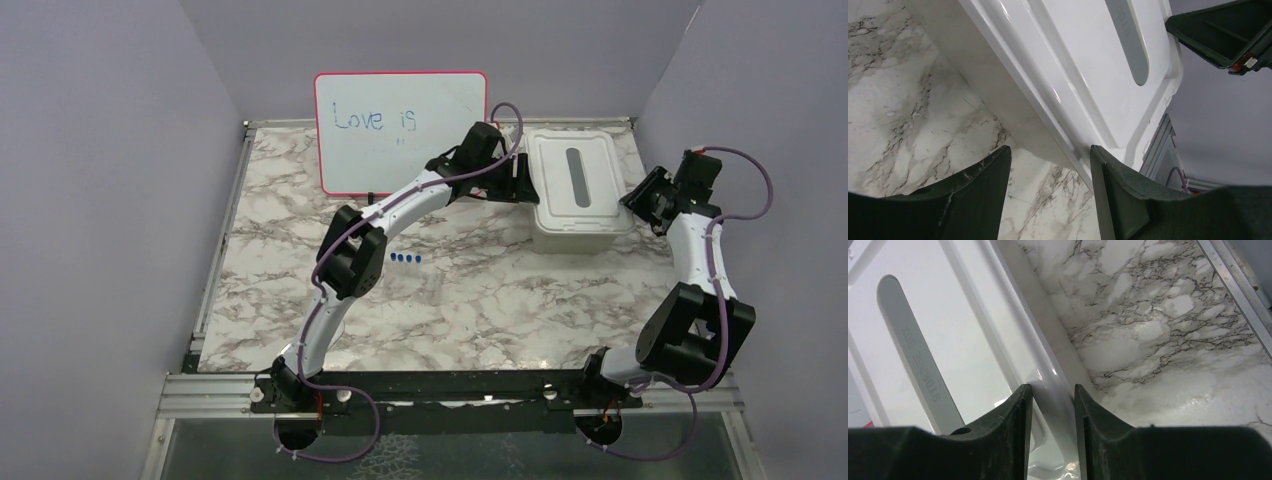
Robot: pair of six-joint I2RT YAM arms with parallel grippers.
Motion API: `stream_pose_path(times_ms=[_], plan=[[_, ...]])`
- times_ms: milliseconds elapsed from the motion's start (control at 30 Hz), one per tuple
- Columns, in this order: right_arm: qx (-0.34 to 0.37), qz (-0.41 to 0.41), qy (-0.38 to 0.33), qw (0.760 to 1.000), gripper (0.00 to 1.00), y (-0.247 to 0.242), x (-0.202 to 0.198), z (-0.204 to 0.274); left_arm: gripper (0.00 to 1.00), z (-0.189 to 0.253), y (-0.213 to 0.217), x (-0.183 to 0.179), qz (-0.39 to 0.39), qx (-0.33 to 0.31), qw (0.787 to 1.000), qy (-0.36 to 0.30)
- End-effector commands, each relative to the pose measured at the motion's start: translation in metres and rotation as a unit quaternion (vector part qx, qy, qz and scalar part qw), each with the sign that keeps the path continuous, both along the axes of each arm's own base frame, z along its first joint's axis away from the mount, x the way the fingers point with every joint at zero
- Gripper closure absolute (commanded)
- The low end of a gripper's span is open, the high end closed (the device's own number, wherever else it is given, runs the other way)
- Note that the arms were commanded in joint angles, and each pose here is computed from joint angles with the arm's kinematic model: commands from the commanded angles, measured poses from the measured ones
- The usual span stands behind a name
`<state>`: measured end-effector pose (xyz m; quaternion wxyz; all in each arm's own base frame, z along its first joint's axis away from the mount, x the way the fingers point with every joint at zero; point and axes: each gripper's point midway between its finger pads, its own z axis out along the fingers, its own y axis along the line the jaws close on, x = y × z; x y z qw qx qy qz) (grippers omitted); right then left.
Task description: Organize the chemistry lab equipment
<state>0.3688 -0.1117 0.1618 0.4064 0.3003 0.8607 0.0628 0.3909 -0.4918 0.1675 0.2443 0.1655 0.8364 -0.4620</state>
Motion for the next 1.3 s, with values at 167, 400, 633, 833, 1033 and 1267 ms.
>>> stream_pose_path(times_ms=[167, 400, 633, 833, 1033, 1267], plan=[[0.031, 0.065, 0.065, 0.995, 0.71, 0.029, -0.001, -0.042, 0.45, -0.033, 0.012, 0.014, 0.051, 0.068, 0.996, -0.003], [0.052, 0.11, 0.05, 0.991, 0.75, 0.055, 0.002, -0.035, 0.48, -0.033, 0.034, 0.027, 0.1, 0.117, 0.987, -0.036], [-0.009, 0.043, 0.006, 0.999, 0.66, 0.027, 0.01, 0.011, 0.43, 0.021, 0.04, 0.039, 0.102, 0.107, 0.984, -0.103], [-0.048, 0.009, -0.016, 0.999, 0.56, 0.014, 0.003, 0.062, 0.36, 0.09, 0.066, 0.036, 0.124, 0.108, 0.973, -0.164], [-0.042, 0.044, -0.065, 0.996, 0.42, 0.045, -0.022, 0.099, 0.25, 0.124, 0.127, 0.006, 0.166, 0.147, 0.955, -0.196], [-0.04, 0.1, -0.12, 0.987, 0.0, 0.079, -0.065, 0.13, 0.08, 0.132, 0.223, -0.056, 0.216, 0.182, 0.937, -0.205]])
